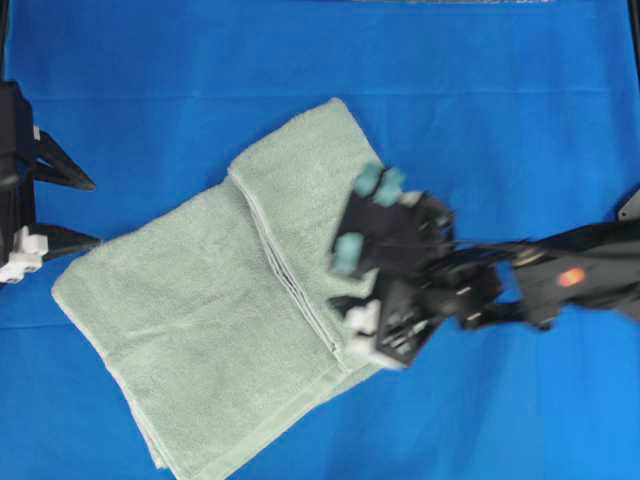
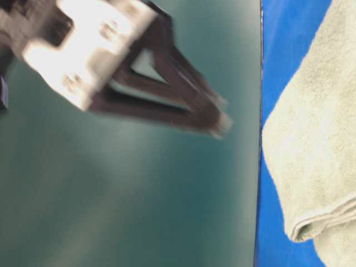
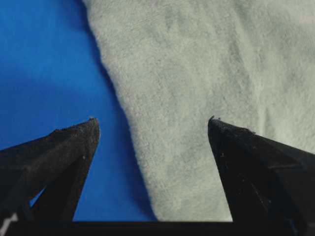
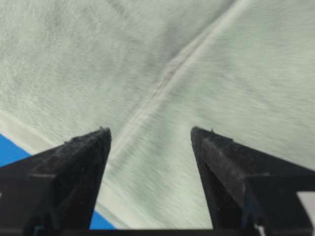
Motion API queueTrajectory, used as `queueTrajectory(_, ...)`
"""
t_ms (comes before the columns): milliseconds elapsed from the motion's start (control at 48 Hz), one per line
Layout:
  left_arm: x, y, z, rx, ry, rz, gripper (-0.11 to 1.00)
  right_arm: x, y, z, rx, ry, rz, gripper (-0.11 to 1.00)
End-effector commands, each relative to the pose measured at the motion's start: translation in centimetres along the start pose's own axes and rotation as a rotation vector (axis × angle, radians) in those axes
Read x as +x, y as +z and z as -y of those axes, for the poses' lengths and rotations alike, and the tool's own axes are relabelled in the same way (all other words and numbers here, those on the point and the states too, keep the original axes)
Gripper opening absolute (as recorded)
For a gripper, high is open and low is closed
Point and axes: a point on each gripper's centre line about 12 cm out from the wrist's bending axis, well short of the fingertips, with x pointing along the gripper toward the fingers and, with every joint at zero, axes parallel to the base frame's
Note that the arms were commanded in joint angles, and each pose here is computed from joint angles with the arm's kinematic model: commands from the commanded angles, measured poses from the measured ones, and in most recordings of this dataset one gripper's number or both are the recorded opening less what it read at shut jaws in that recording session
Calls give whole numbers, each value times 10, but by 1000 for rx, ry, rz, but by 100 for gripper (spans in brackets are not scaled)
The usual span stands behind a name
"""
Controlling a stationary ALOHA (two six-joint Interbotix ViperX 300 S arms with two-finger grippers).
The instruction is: Fold a bath towel.
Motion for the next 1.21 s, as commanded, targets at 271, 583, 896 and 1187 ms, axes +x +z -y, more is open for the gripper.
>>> queueTrajectory(271,-20,12,83,729,-345,292,83,-50,-20,59,23,18,105,66)
queueTrajectory(583,-17,4,114,1050,-428,388,78,-57,-30,81,40,-5,120,66)
queueTrajectory(896,44,-9,145,1017,-456,77,74,-56,-32,83,36,-16,112,65)
queueTrajectory(1187,95,-50,170,1117,-474,-258,74,-52,-35,91,48,-39,102,65)
